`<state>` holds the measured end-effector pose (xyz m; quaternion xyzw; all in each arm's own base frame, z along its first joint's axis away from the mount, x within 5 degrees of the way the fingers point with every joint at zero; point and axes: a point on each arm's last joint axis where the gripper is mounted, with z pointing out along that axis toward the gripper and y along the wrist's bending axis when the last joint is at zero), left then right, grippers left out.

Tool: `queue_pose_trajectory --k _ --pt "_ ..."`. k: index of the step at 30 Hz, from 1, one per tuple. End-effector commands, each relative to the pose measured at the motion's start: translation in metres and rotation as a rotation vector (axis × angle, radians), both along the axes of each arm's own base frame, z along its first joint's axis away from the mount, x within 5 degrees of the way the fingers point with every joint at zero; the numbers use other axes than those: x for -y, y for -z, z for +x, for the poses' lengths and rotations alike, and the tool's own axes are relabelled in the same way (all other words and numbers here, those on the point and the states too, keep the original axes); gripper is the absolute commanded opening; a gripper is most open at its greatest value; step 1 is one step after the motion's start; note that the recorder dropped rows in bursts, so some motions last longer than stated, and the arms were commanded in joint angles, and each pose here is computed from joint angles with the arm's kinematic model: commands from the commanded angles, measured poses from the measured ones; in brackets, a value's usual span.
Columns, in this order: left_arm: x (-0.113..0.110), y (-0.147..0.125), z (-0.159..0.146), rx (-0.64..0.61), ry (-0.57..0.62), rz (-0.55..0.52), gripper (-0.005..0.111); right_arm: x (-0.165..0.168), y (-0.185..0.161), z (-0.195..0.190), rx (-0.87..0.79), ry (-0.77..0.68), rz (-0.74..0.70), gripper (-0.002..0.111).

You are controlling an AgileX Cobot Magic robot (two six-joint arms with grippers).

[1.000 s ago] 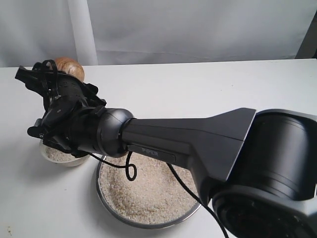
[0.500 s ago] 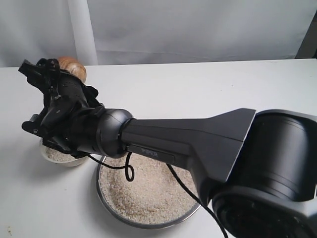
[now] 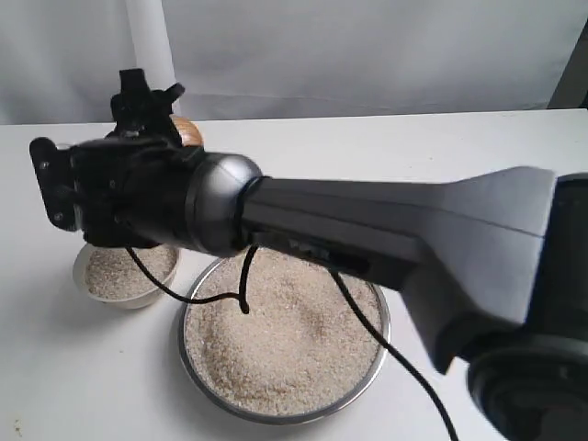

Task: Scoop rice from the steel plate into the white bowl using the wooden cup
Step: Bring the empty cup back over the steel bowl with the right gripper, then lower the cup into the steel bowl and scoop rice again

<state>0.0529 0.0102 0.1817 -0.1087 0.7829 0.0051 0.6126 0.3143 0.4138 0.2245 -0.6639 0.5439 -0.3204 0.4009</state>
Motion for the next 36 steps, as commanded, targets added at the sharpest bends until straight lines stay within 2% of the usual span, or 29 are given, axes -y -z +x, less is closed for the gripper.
queue_pose_trajectory --k 1,3,5,7,8,17,27,36 --pt "0.001 -0.002 0.0 0.01 0.008 -0.007 0.0 0.033 -0.05 -0.013 -0.148 0.086 -0.051 0.0" --pt "0.001 -0.002 0.0 0.01 0.008 -0.007 0.0 0.058 -0.069 -0.022 -0.313 0.101 -0.14 0.0" --pt "0.001 -0.002 0.0 0.01 0.008 -0.007 0.0 0.079 -0.084 -0.02 -0.36 0.165 -0.152 0.0" --pt "0.001 -0.002 0.0 0.01 0.008 -0.007 0.0 0.092 -0.09 -0.011 -0.357 0.168 -0.173 0.0" --pt "0.001 -0.002 0.0 0.01 0.008 -0.007 0.0 0.098 -0.087 -0.007 -0.366 0.184 -0.182 0.0" --pt "0.001 -0.002 0.0 0.01 0.008 -0.007 0.0 0.131 -0.016 0.0 -0.424 0.183 -0.555 0.0" --pt "0.001 -0.002 0.0 0.01 0.008 -0.007 0.0 0.124 0.051 0.007 -0.45 0.115 -0.695 0.0" --pt "0.001 -0.002 0.0 0.01 0.008 -0.007 0.0 0.114 0.079 0.004 -0.457 0.078 -0.756 0.0"
